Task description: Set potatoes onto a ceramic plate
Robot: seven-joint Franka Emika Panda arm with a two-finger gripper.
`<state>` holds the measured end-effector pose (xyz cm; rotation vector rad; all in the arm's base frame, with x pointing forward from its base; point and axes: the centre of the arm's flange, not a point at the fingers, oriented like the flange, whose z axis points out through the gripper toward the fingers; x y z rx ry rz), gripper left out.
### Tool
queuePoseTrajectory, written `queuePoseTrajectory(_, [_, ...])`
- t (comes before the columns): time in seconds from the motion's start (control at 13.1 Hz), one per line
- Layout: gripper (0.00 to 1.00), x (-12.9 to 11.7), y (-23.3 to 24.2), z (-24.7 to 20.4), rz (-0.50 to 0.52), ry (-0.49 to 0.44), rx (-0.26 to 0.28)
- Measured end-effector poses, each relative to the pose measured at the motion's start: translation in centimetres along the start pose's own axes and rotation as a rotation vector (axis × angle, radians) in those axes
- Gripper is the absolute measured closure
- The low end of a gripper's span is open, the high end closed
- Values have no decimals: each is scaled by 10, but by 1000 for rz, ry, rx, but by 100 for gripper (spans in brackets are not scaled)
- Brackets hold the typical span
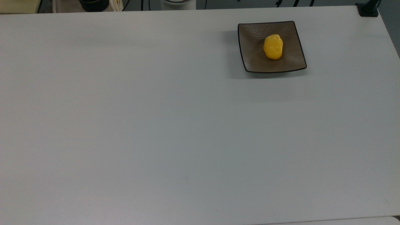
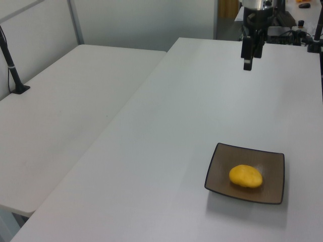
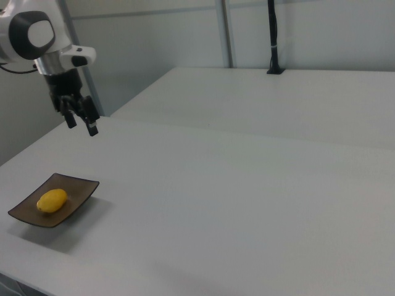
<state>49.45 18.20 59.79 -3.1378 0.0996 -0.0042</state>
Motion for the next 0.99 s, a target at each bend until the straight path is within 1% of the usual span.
queuePoseTrajectory(0.23, [0, 17, 54, -6, -48, 11, 5])
queuePoseTrajectory(0.31, [0, 23, 64, -9, -71, 35, 11])
queuePoseTrajectory(0.46, [0, 30, 69, -8, -150, 72, 17])
queuePoseTrajectory(0.61, [0, 37, 71, -2, -234, 81, 25])
queuePoseTrajectory(0.76, [0, 40, 72, 3, -252, 70, 39])
queuePoseTrajectory(0.99, [0, 40, 72, 1, -259, 74, 39])
